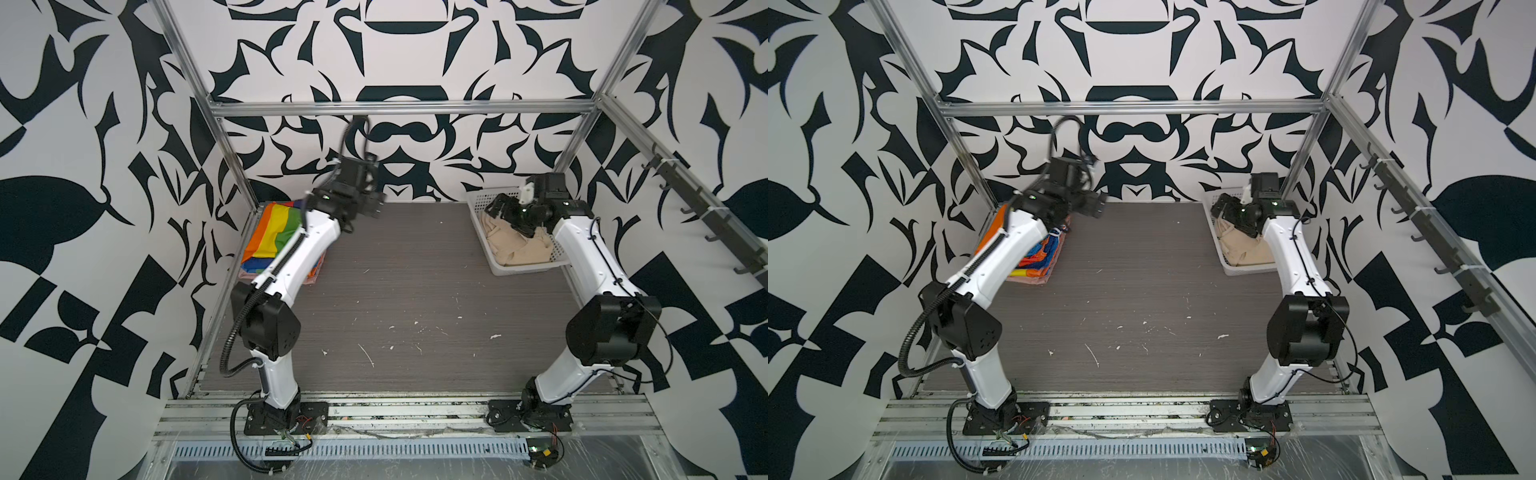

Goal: Fold and stack the shorts
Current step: 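Reach the right gripper into the white basket and grasp the beige shorts, then lift the beige shorts from the basket with the right gripper onto the table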

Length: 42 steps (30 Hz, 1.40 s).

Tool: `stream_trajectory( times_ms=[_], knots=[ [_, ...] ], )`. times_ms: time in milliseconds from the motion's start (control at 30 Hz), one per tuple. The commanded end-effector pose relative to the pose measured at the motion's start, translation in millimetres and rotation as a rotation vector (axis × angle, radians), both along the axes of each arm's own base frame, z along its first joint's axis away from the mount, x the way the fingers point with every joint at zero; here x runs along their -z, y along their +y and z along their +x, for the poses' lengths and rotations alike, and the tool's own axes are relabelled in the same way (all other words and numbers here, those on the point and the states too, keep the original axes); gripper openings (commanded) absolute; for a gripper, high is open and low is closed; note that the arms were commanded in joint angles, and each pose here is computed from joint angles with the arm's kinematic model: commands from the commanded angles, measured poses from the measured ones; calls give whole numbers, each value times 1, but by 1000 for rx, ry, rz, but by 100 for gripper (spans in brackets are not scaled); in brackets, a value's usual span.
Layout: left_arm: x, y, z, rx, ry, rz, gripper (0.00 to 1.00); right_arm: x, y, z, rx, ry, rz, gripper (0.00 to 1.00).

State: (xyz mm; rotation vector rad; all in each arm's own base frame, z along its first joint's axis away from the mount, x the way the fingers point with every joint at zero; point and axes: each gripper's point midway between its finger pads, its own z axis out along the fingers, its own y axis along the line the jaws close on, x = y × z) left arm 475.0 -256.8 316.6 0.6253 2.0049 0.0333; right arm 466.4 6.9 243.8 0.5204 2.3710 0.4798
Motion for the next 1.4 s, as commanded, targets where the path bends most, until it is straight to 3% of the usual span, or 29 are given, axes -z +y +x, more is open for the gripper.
stream_trajectory(
  times_ms=[0,200,400,567,667,733,800,833,900,1067,1233,1367],
  knots=[
    [21,-50,-2,61,-60,86,99,25,-33,10,92,65,-47,100],
    [65,-139,-35,211,-31,212,99,63,-73,39,158,119,-40,100],
    [91,-161,-57,286,92,116,99,104,-109,58,212,221,-186,100],
    [112,-161,-65,290,141,152,100,133,-111,78,205,247,-175,100],
    [120,-160,-70,282,182,145,100,136,-109,86,205,220,-150,83],
    [121,-159,-73,280,196,131,100,129,-106,90,198,184,-132,57],
    [121,-157,-75,277,198,125,99,116,-103,90,189,152,-128,24],
    [119,-156,-76,276,196,122,99,109,-103,88,189,141,-128,15],
    [116,-153,-77,267,196,112,99,83,-98,84,180,84,-117,0],
    [91,-142,-78,239,161,69,99,-6,-66,70,117,-93,-43,0],
    [60,-96,-68,121,138,-19,99,-128,49,46,-173,-341,105,0],
    [32,-47,-67,43,119,-133,99,-262,166,-25,-511,-624,194,0]
  ],
)
